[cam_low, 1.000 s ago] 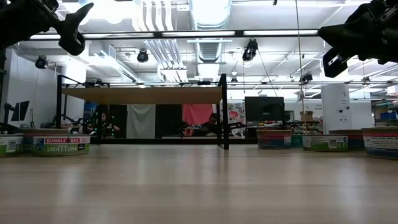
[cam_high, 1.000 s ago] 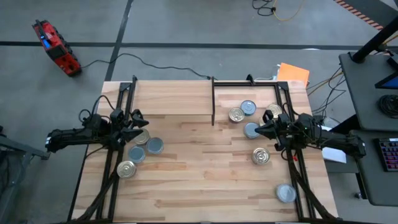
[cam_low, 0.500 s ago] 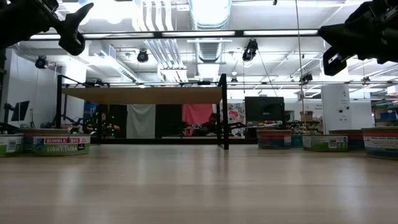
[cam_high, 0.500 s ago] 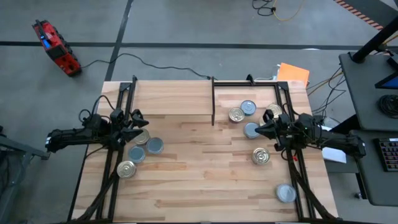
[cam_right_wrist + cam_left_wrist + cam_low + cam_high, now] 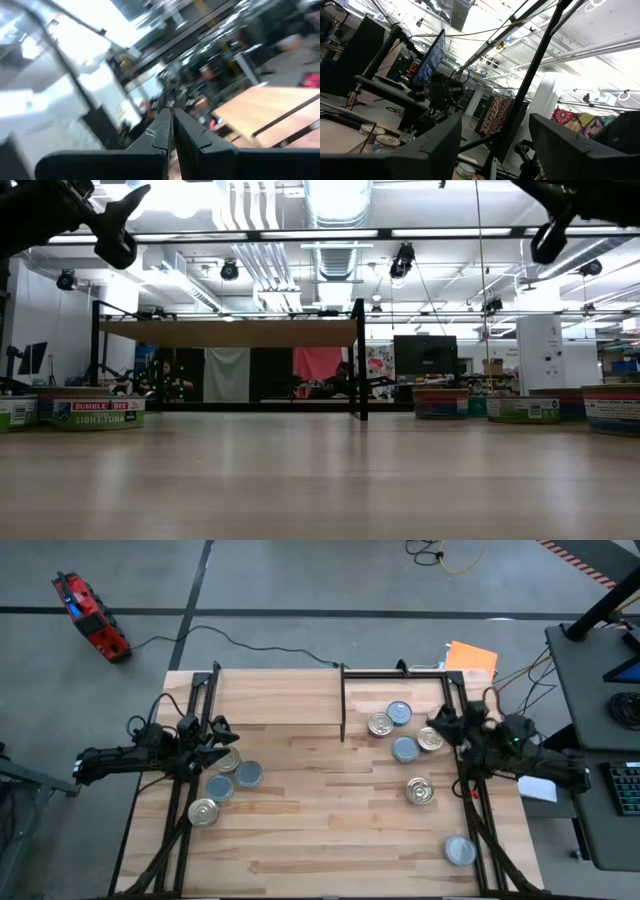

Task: Stack canned seafood by type on shelf
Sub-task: Put the green tuna can on the shelf

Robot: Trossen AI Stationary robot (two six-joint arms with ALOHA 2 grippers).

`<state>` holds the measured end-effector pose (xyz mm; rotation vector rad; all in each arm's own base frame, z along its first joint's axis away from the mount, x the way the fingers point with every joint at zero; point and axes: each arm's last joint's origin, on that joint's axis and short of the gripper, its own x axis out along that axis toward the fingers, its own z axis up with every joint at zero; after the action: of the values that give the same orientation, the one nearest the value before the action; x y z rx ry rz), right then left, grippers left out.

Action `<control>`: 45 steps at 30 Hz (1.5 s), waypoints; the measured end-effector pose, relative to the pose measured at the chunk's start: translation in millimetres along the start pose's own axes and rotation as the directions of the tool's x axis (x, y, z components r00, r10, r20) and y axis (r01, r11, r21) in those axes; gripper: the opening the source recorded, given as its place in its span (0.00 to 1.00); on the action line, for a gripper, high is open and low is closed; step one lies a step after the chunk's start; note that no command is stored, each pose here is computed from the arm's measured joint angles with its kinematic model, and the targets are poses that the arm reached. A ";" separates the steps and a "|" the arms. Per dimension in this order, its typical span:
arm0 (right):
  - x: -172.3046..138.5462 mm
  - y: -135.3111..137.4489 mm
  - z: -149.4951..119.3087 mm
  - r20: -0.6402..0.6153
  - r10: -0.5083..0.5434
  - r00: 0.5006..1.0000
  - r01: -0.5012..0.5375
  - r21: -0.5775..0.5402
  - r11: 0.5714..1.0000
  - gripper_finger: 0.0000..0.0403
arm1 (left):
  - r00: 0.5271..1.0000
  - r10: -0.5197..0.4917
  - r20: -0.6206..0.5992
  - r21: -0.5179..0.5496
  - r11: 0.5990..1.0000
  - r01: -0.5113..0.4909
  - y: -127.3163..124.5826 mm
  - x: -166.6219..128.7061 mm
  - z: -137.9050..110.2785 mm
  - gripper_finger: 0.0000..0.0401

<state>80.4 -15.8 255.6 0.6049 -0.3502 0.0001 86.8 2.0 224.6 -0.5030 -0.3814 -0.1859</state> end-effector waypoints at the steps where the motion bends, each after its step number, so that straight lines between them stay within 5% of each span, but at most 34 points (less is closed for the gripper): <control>1: 1.3 3.5 6.4 0.020 -0.032 0.999 0.032 0.018 0.999 0.03 | 1.000 0.000 0.000 0.000 1.000 0.000 0.0 0.0 0.0 0.54; 6: 15.3 17.6 31.8 -0.025 -0.197 0.980 0.198 0.076 0.977 0.03 | 0.999 0.027 0.038 0.002 1.000 -0.027 0.2 -0.1 2.0 0.54; 10: 33.3 22.6 43.6 -0.164 -0.349 0.923 0.366 0.091 0.926 0.03 | 0.970 0.131 0.203 -0.153 0.983 -0.101 0.1 -1.3 11.7 0.54; 15: 67.8 12.9 42.0 -0.381 -0.591 0.711 0.637 -0.006 0.771 0.03 | 0.908 0.272 0.320 -0.260 0.946 -0.192 3.1 -3.3 16.8 0.54; 18: 78.6 10.7 42.8 -0.453 -0.667 0.591 0.709 -0.102 0.698 0.03 | 0.860 0.353 0.370 -0.294 0.922 -0.252 5.2 -4.7 18.5 0.54; 21: 90.5 9.1 44.1 -0.488 -0.706 0.512 0.715 -0.213 0.666 0.03 | 0.853 0.343 0.394 -0.293 0.926 -0.237 3.9 -5.2 20.8 0.54; 25: 108.6 6.7 44.5 -0.517 -0.719 0.464 0.637 -0.369 0.677 0.03 | 0.915 0.244 0.321 -0.197 0.962 -0.187 -5.5 0.6 30.2 0.54; 32: 135.4 5.1 48.4 -0.537 -0.732 0.419 0.533 -0.508 0.677 0.03 | 0.917 0.389 0.090 -0.072 0.921 -0.384 -19.2 31.1 60.9 0.54; 35: 141.1 3.6 50.9 -0.548 -0.742 0.385 0.540 -0.519 0.663 0.03 | 0.856 0.504 -0.112 0.005 0.862 -0.507 -22.0 44.4 69.0 0.54; 39: 141.5 0.1 48.9 -0.578 -0.759 0.299 0.561 -0.537 0.630 0.03 | 0.680 0.640 -0.358 0.106 0.751 -0.651 -23.8 54.7 75.4 0.54; 45: 142.3 -3.9 43.6 -0.600 -0.759 0.255 0.551 -0.555 0.624 0.03 | 0.483 0.720 -0.499 0.235 0.649 -0.724 -25.8 75.0 85.3 0.54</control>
<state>200.6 -57.8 332.6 0.4091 0.8589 -0.5918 122.0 16.6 334.6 -0.5542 0.4439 0.5083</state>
